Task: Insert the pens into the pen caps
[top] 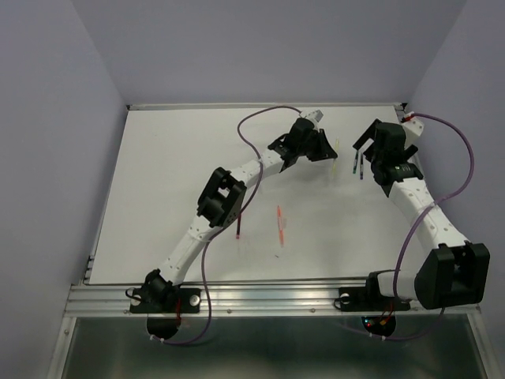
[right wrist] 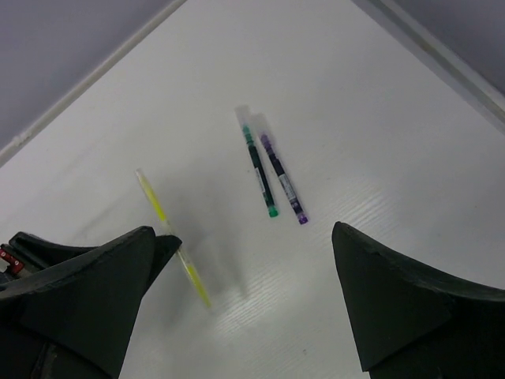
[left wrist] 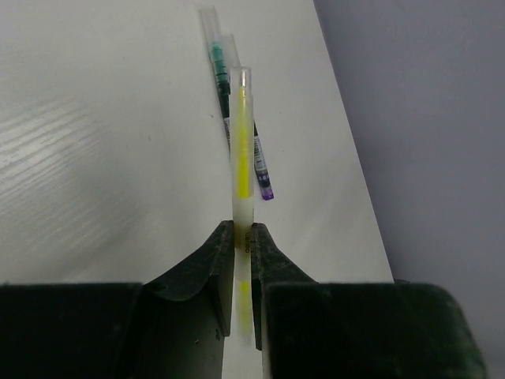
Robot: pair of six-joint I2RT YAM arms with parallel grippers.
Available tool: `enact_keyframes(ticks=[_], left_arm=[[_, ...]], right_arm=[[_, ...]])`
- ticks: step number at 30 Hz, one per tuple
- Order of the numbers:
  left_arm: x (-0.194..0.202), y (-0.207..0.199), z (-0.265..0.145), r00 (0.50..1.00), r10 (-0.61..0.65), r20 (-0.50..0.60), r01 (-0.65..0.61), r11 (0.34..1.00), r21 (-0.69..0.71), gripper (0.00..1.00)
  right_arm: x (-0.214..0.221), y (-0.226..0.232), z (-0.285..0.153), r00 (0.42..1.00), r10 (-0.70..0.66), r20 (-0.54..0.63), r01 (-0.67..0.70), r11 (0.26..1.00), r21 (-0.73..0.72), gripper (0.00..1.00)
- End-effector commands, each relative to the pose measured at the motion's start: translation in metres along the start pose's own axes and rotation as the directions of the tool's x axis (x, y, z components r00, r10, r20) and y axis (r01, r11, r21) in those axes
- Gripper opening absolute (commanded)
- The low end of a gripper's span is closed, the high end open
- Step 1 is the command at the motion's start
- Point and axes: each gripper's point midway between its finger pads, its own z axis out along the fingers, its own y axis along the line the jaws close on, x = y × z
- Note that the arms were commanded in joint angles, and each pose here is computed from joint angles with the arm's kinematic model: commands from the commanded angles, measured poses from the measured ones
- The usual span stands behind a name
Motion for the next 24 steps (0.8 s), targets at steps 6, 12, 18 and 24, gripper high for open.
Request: enact_keyframes(ticks=[6, 12, 18, 24], left_arm=[[-0.032, -0.079, -0.042, 0.988, 0.111, 0.107, -0.129, 0.974, 0.185, 0.0], [-0.022, -0.08, -0.047, 0.991, 0.111, 0.081, -0.125, 0.972, 0.201, 0.0], [-0.022, -0.087, -0.056, 0.989, 0.118, 0.084, -0.134, 0.968, 0.214, 0.0], [-0.021, -0.092, -0.059, 0.989, 0.125, 0.077, -0.14, 0.963, 0.229, 0.0]], right_arm=[[0.045, 0.06, 0.02, 0.984, -0.054, -0.172, 0.0, 0.955, -0.297, 0.96], [0.063, 0.078, 0.039, 0.974, -0.103, -0.2, 0.019, 0.923, -0.383, 0.84], [0.07, 0.085, 0.053, 0.973, -0.127, -0.194, 0.04, 0.917, -0.397, 0.65], [0.078, 0.091, 0.054, 0.968, -0.147, -0.205, 0.044, 0.899, -0.436, 0.4]])
